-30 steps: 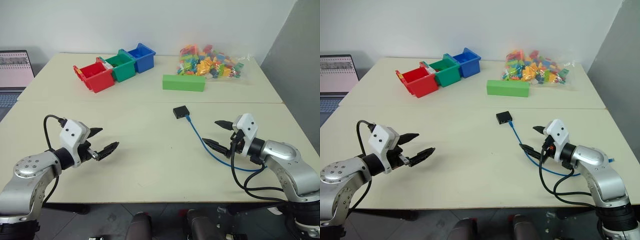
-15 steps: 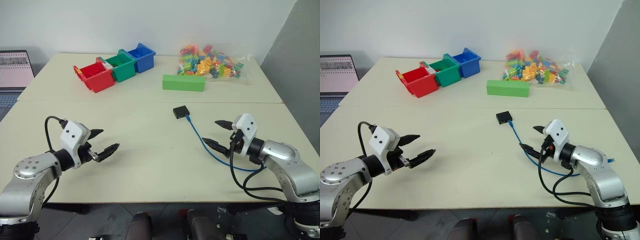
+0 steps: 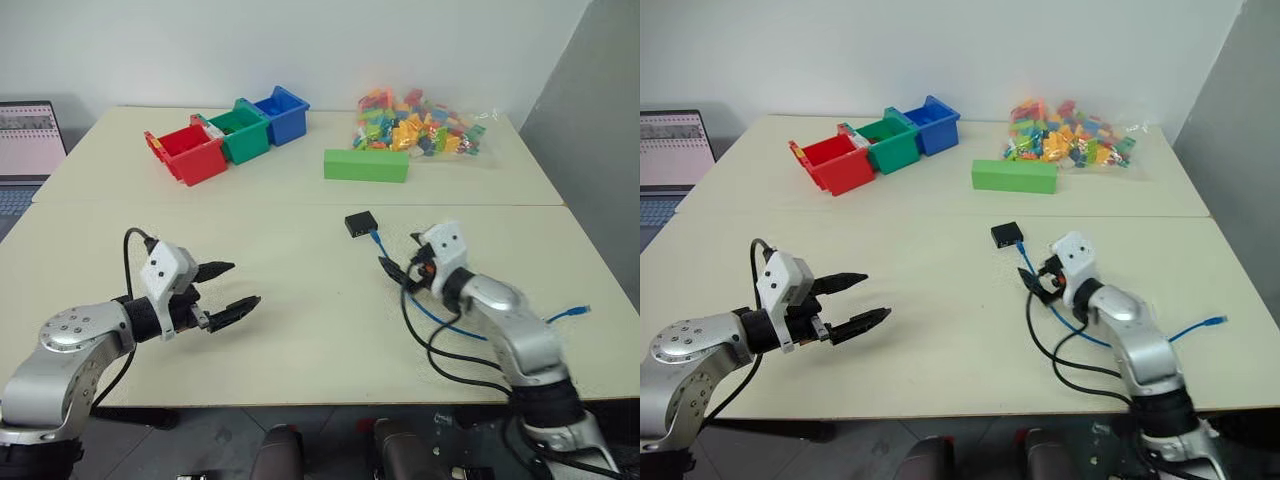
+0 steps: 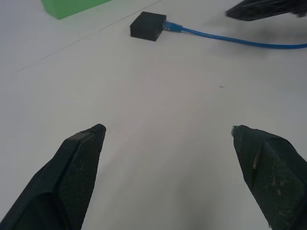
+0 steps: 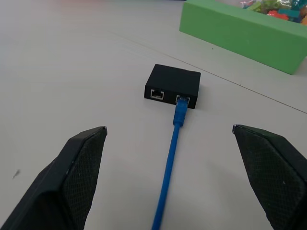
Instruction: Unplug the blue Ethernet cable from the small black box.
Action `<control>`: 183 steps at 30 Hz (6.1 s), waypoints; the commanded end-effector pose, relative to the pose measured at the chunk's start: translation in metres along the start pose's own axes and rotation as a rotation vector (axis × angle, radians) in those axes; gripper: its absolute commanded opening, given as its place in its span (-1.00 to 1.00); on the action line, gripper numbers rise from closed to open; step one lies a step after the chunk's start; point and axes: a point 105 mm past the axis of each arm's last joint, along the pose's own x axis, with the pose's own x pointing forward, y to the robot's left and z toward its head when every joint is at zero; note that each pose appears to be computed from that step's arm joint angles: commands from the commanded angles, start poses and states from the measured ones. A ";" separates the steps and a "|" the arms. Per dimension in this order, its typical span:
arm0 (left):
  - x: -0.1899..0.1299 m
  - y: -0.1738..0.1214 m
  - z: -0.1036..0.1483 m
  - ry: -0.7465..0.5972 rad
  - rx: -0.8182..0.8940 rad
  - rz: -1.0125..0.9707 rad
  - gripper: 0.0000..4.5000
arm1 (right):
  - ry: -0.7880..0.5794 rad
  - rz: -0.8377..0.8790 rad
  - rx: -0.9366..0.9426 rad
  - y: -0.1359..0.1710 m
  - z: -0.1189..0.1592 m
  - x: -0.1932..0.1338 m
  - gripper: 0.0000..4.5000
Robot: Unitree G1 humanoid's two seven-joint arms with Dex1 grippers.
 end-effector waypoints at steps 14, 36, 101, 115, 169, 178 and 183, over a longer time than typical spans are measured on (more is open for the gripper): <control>0.008 -0.012 0.020 -0.022 0.088 -0.081 1.00 | 0.092 -0.121 0.100 -0.005 -0.024 0.052 0.55; 0.005 -0.001 0.000 0.010 0.002 -0.022 1.00 | -0.127 0.032 -0.320 -0.007 0.026 0.036 -0.97; 0.015 -0.039 0.028 -0.081 -0.485 -0.465 -0.66 | -0.444 0.808 -0.653 0.097 0.085 -0.060 0.24; 0.009 -0.043 0.028 -0.147 -0.349 -0.549 -0.66 | -0.114 0.986 0.148 0.108 0.080 -0.058 0.24; 0.005 -0.055 0.018 -0.126 -0.313 -0.606 -0.66 | 0.049 1.165 0.219 0.122 0.063 -0.046 -0.98; 0.004 -0.055 0.017 -0.118 -0.306 -0.617 -0.66 | 0.079 1.191 0.184 0.119 0.061 -0.048 -0.98; 0.003 -0.051 0.013 -0.107 -0.314 -0.582 -0.66 | 0.127 1.126 0.185 0.103 0.048 -0.048 -0.98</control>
